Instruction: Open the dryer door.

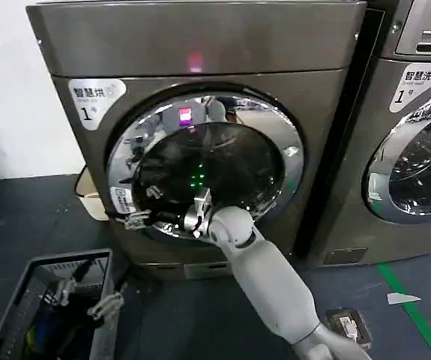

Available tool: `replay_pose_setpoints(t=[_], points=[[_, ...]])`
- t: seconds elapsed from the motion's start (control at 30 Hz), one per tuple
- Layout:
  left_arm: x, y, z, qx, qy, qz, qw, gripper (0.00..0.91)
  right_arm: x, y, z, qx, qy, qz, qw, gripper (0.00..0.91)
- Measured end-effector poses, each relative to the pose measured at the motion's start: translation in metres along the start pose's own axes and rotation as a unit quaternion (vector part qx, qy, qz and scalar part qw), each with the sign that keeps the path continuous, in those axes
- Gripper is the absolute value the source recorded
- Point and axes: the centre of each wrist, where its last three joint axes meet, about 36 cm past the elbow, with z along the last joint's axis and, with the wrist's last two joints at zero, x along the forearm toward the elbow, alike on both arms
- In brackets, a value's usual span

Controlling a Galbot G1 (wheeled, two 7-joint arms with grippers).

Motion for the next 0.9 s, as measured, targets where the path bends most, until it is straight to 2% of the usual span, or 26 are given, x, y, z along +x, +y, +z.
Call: replay_pose_setpoints(t=[0.4,0.63,0.9], points=[[0.006,0.056,0.001,0.021,0.014,0.043,0.999,0.907,0.011,0.000,0.005,0.005,-0.003,-0.034,0.999,0.907],[0.011,0.096,0.002,0.024,0.015,0.041,0.999,0.907,0.022,0.002,0.005,0.018,-0.012,-0.062,0.998,0.907],[0.017,0.139,-0.006,0.012,0.004,-0.005,1.000,0.907,0.037,0.004,0.008,0.024,-0.011,-0.094,0.995,0.907]])
